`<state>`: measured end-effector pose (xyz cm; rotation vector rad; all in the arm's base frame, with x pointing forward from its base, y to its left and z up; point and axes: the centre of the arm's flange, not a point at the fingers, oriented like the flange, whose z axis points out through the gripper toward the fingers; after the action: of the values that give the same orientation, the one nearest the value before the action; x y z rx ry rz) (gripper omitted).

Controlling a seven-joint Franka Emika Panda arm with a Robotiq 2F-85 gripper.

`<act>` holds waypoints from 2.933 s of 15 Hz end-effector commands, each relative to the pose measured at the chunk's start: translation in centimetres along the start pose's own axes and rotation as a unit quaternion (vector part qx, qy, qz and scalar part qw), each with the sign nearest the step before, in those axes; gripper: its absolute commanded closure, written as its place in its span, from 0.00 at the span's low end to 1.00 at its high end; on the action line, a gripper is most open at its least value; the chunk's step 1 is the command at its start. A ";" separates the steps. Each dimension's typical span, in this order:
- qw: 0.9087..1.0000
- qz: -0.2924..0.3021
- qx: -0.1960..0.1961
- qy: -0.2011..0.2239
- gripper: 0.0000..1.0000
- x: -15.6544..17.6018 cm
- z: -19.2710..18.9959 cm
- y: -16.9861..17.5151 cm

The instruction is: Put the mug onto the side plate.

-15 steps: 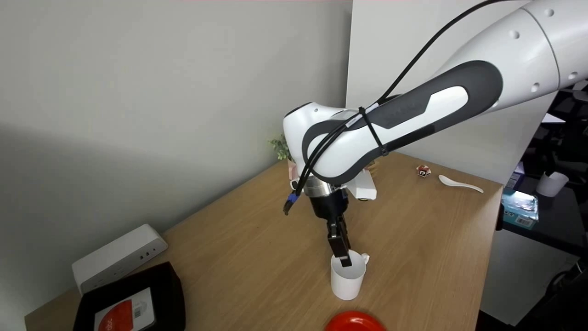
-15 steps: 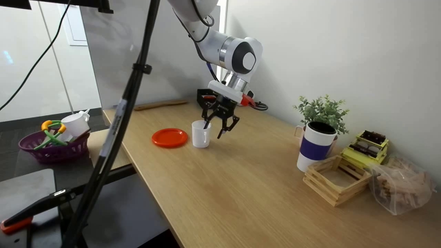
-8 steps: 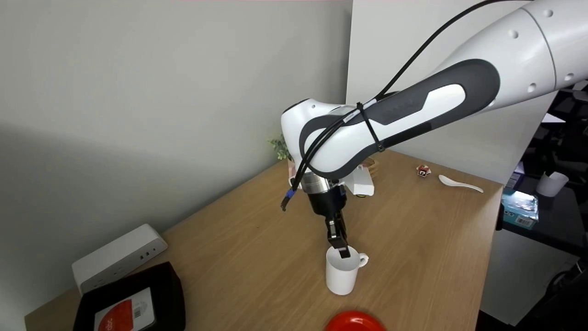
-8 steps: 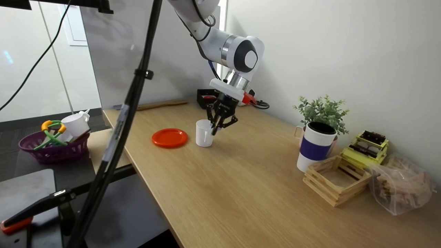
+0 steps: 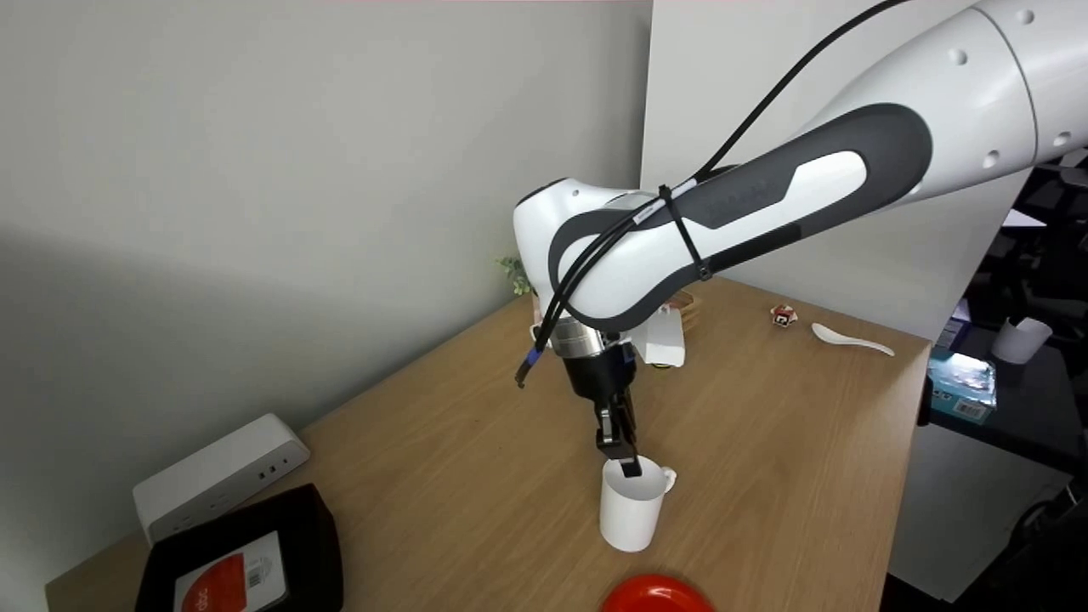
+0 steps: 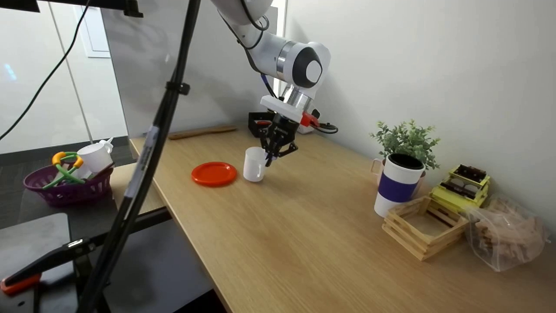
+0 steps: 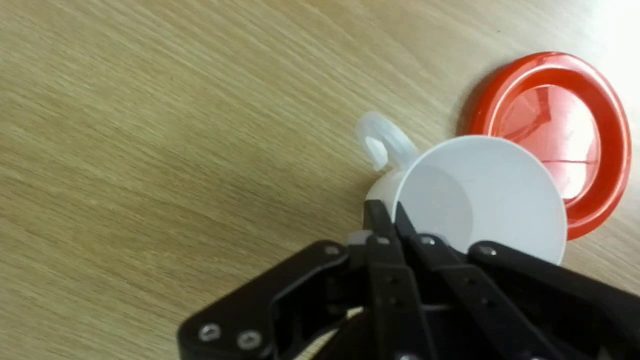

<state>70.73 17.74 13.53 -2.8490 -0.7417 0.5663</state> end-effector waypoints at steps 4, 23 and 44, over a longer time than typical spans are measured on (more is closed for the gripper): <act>0.997 0.070 -0.009 0.011 0.99 -1.8 -0.1 -3.6; 0.988 0.136 0.060 -0.034 0.98 -3.6 0.8 -11.0; 0.964 0.257 0.066 -0.025 0.46 -2.1 4.0 -11.2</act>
<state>63.11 26.20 12.61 -2.8871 -0.0210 0.7593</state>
